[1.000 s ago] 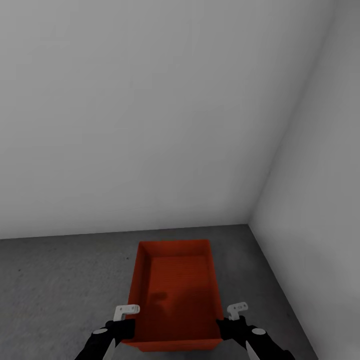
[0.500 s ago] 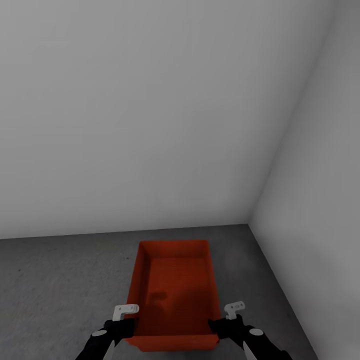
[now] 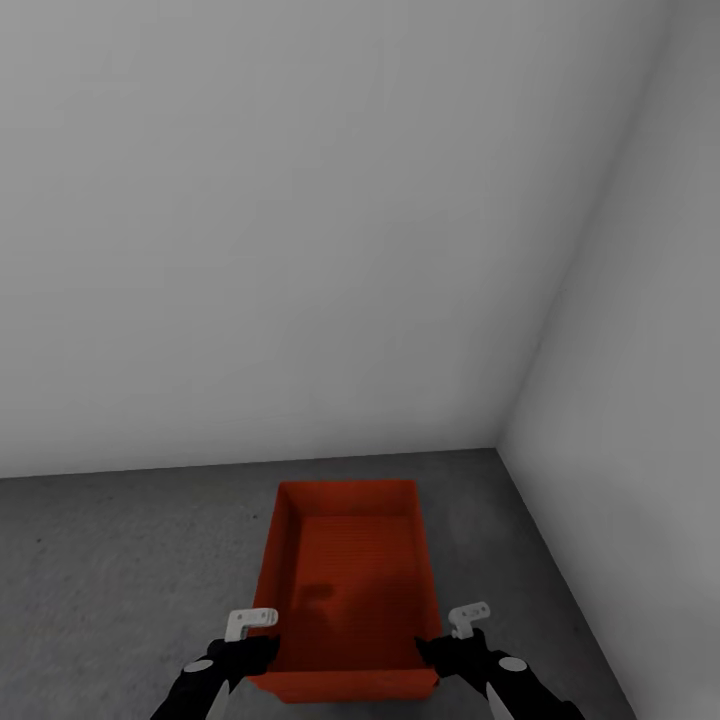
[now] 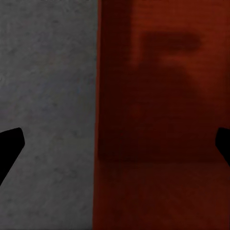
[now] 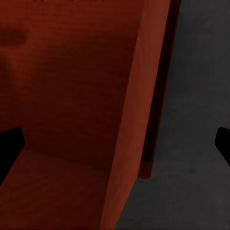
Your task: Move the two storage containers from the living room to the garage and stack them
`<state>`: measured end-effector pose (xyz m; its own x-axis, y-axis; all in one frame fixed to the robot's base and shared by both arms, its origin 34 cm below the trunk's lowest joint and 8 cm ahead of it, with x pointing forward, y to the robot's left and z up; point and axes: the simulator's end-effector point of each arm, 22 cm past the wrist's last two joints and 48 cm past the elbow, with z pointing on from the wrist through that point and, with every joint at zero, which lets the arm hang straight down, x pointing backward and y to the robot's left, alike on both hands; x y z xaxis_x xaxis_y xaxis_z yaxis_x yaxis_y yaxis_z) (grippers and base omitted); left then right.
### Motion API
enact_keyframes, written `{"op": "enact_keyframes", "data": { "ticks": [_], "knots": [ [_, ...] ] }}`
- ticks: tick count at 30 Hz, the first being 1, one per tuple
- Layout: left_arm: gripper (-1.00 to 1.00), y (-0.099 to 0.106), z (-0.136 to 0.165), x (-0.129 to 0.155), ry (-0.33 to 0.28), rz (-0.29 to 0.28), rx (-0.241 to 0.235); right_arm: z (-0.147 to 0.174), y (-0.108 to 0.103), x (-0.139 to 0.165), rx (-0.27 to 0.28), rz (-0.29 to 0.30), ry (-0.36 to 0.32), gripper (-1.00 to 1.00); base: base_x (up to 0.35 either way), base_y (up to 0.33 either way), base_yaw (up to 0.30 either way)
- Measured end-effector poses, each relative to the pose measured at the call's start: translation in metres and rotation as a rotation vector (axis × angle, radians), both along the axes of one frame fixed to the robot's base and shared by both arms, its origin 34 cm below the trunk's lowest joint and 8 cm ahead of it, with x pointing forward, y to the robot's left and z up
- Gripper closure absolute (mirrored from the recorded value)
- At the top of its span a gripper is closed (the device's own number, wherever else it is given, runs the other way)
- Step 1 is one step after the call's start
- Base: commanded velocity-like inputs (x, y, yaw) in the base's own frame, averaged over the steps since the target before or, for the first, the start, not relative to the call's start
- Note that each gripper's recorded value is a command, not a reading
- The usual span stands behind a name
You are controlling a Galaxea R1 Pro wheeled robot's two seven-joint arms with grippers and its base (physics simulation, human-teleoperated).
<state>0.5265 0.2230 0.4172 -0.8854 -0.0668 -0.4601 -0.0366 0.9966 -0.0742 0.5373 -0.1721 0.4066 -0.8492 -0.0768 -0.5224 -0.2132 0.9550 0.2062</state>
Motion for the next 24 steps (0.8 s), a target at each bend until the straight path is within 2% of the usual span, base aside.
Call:
{"op": "enact_keyframes", "data": {
  "ticks": [13, 24],
  "knots": [
    [-1.0, -0.002, 0.0, 0.0, 0.003, 0.001, -0.005, 0.0, 0.0, 0.0, 0.0, -0.002, 0.0, -1.0, -0.045, 0.0, 0.0],
    [-1.0, -0.002, 0.021, 0.002, 0.004, 0.0, -0.005, 0.021, 0.0, 0.003, 0.0, -0.002, 0.0, -1.0, -0.01, 0.0, 0.0]
  ]
}}
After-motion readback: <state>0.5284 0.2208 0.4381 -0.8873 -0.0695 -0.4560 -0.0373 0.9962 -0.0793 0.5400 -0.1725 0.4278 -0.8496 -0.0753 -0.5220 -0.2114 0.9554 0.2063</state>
